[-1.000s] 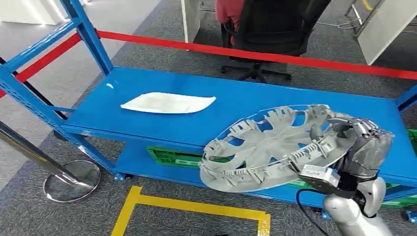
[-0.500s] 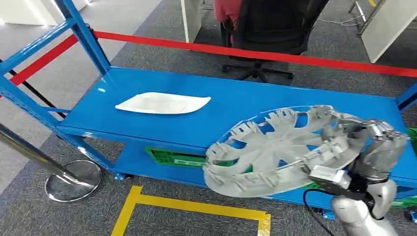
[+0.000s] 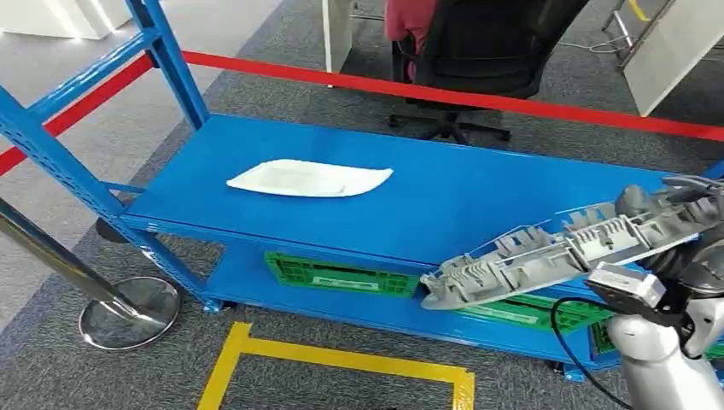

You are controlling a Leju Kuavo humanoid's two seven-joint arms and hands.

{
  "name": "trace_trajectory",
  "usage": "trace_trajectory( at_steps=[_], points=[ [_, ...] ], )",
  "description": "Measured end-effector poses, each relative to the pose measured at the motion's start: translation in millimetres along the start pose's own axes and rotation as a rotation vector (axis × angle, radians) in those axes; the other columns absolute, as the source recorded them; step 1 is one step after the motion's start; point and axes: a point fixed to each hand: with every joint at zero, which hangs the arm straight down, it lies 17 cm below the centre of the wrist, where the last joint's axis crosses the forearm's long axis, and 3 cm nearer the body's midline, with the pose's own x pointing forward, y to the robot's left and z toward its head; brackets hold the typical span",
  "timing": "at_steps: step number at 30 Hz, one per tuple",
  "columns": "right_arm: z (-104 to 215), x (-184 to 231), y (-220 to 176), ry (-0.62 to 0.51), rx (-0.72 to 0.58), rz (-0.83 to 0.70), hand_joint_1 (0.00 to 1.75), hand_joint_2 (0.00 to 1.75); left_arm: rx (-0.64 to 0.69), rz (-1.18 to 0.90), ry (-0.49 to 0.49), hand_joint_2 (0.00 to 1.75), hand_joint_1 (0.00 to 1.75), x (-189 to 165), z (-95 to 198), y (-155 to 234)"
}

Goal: Take the parts from the cabinet and place them on the table.

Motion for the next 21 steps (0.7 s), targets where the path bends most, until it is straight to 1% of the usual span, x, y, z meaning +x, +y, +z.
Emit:
trace_trajectory(
  at_steps=[12, 21],
  points=[
    [-21.4, 10.4, -2.5, -0.059, -0.032, 0.017, 1.75, 1.75, -0.001, -0.008, -0.004, 1.75, 0.00, 1.7, -1.2, 0.9],
    [-23.6, 14.3, -0.8, -0.067, -0.033, 0.008, 1.75, 1.75, -0.001, -0.009, -0.002, 1.75, 0.00, 0.3, -0.9, 1.3]
  ],
)
